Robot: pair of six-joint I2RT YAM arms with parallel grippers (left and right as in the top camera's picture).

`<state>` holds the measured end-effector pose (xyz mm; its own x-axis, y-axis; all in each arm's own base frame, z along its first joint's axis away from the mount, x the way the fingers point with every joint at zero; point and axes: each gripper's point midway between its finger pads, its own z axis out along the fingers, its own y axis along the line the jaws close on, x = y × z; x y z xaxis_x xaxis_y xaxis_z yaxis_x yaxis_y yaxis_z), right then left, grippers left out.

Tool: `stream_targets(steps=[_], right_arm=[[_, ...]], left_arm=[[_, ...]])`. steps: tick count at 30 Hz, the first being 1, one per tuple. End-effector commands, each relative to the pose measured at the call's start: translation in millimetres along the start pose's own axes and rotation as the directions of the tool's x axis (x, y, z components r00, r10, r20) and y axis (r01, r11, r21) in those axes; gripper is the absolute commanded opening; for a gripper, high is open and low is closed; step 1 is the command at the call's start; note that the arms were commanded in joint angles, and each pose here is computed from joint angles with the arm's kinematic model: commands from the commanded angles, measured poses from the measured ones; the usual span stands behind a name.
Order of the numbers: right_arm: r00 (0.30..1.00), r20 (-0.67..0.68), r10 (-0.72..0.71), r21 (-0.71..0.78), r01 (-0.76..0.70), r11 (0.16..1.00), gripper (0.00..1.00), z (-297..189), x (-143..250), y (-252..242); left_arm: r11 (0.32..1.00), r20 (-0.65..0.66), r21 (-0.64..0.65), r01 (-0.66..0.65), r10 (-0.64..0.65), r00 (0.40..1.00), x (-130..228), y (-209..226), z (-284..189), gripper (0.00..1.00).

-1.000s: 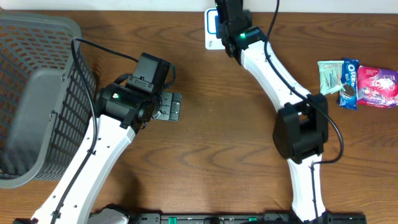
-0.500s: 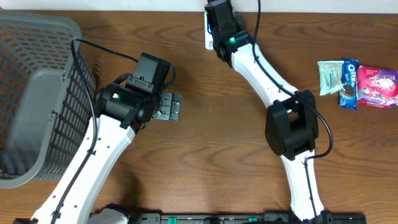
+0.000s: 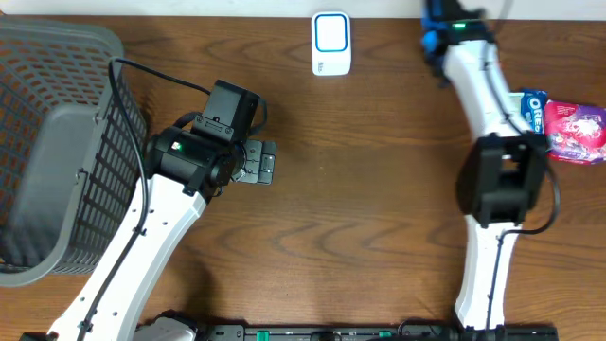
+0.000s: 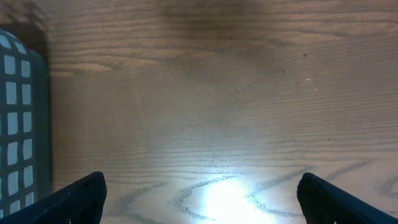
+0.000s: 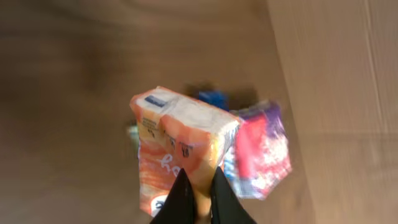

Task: Scan the item barcode
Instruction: 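Carry the tissue box right and set it among the other packs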

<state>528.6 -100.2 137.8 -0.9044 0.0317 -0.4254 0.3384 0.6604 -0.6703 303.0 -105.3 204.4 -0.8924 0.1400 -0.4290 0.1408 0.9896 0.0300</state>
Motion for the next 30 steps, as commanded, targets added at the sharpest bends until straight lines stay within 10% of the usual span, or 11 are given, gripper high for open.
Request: stream_targets(steps=[1,20,23,30], right_arm=[[0.99,-0.109,0.093,-0.04,-0.098,0.994,0.02,30.4,20.1,-19.3],[0.942,-0.327,0.077,-0.11,-0.119,0.987,0.59,55.3,71.4,-37.4],[0.94,-0.339,0.042,-0.136,-0.092,0.986,0.99,43.2,75.0,-31.5],[0.968,-0.241,0.066,-0.338,-0.147,0.93,0.99,-57.4,51.1,-15.6]], left_arm=[[1.0,-0.004,-0.011,0.013,-0.013,1.0,0.8,1.7,1.4,0.98],[1.0,-0.004,-0.011,0.013,-0.013,1.0,0.8,1.7,1.4,0.98],[1.0,-0.004,-0.011,0.013,-0.013,1.0,0.8,1.7,1.4,0.98],[1.0,-0.004,-0.011,0.013,-0.013,1.0,0.8,1.7,1.4,0.98]])
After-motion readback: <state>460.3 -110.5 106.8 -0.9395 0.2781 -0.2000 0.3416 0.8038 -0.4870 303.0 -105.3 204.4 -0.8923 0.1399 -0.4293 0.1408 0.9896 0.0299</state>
